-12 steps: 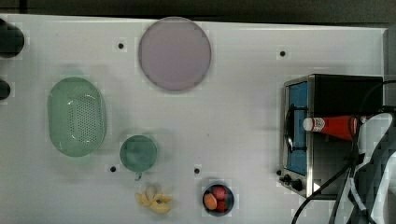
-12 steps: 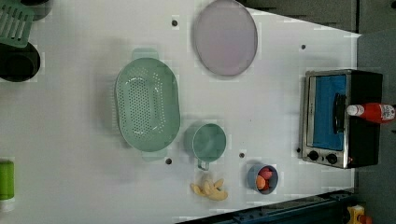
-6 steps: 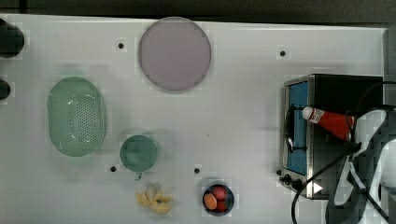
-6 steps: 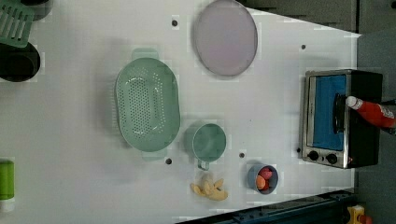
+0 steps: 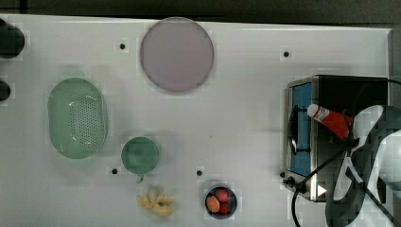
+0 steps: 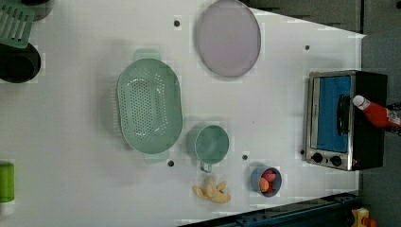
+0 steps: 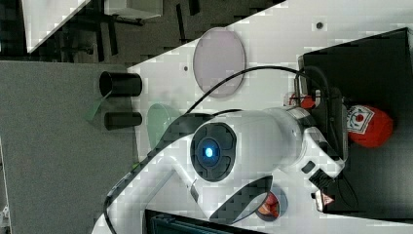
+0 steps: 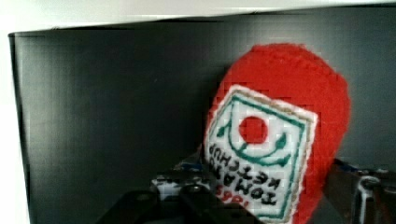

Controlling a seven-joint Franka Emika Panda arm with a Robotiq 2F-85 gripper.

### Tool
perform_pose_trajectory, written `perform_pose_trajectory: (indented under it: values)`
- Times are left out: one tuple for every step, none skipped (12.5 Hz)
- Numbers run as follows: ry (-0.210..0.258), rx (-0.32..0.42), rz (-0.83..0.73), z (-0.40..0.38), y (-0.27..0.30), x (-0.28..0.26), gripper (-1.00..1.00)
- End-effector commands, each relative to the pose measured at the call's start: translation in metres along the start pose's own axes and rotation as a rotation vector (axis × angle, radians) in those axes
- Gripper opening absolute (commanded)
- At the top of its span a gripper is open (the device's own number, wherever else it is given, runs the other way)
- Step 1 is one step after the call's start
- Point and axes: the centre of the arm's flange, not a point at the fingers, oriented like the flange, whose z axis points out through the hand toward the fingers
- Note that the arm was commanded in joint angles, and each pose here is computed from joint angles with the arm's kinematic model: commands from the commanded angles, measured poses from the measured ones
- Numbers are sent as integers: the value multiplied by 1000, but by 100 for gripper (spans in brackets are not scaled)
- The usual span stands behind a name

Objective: Pick Ketchup from oven and place it on table.

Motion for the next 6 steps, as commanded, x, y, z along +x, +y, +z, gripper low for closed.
perform_pose_trajectory:
  values:
    - [-40, 120, -116, -137, -23, -36, 26]
    - [-42, 137, -152, -160, -30, -53, 27]
    - [-40, 157, -218, -183, -43, -84, 27]
    - [-43, 165, -270, -193, -52, -110, 26]
    - [-57, 171, -321, -201, -59, -139, 27]
    - [-76, 168, -373, -207, -66, -169, 27]
